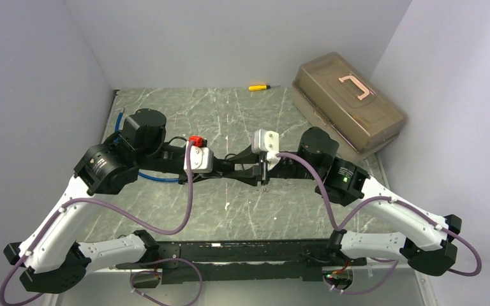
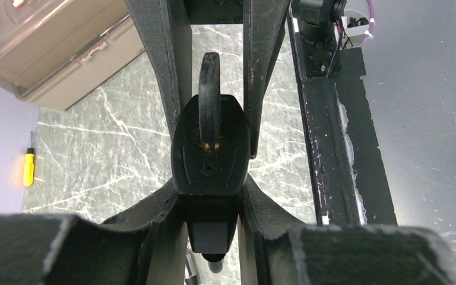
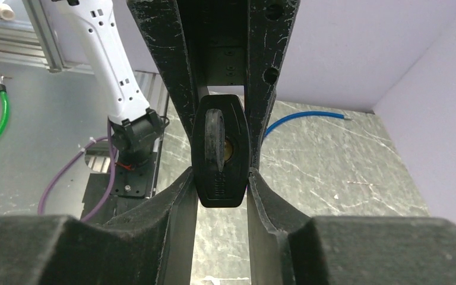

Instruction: Unlock with the key

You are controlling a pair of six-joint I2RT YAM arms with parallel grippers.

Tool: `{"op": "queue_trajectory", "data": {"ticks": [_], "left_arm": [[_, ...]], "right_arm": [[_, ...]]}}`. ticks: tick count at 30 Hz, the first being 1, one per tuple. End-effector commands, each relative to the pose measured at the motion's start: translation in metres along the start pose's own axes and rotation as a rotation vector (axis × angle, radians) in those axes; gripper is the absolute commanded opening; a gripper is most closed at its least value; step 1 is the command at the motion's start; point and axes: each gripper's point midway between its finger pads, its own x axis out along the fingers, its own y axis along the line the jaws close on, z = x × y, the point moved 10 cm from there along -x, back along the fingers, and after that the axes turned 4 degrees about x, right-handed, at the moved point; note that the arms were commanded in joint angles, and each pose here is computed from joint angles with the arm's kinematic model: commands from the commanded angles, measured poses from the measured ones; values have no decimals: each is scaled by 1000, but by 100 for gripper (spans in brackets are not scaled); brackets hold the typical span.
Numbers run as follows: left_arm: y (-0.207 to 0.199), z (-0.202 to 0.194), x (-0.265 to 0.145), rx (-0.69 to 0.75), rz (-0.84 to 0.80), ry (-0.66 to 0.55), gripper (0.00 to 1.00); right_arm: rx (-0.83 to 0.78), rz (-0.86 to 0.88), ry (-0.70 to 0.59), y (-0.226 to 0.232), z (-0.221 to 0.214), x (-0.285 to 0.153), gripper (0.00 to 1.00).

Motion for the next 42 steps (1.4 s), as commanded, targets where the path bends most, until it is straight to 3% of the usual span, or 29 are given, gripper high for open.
{"op": "queue_trajectory", "data": {"ticks": [1, 2, 3, 5, 6, 9, 18, 25, 34, 42], "left_arm": [[7, 14, 0, 67, 48, -83, 1], [8, 13, 0, 60, 58, -74, 11], [8, 11, -1, 51, 71, -65, 30], [7, 10, -3, 41, 92, -53, 55], [6, 10, -5, 35, 114, -46, 72], [1, 6, -16, 22, 160, -24, 92], [-16, -35, -24, -95, 237, 45, 95], [-11, -51, -19, -231, 318, 15, 96], [-9, -34, -12, -232, 225, -161, 90], [-21, -46, -7, -229, 134, -151, 84]], "right_arm": [[-20, 15, -77, -3, 20, 7, 0], [-12, -1, -73, -4, 18, 8, 0], [-9, -16, -67, -5, 15, 8, 0], [-14, -56, -70, -5, 10, 4, 0], [-20, -78, -76, -5, 7, 1, 0], [-46, -131, -113, -4, 7, -10, 0], [-51, -142, -214, -1, 20, -17, 0], [-9, -129, -295, 0, 22, -11, 0], [79, -171, -483, -2, 18, -2, 0], [75, -202, -555, -8, 21, 5, 0]]}}
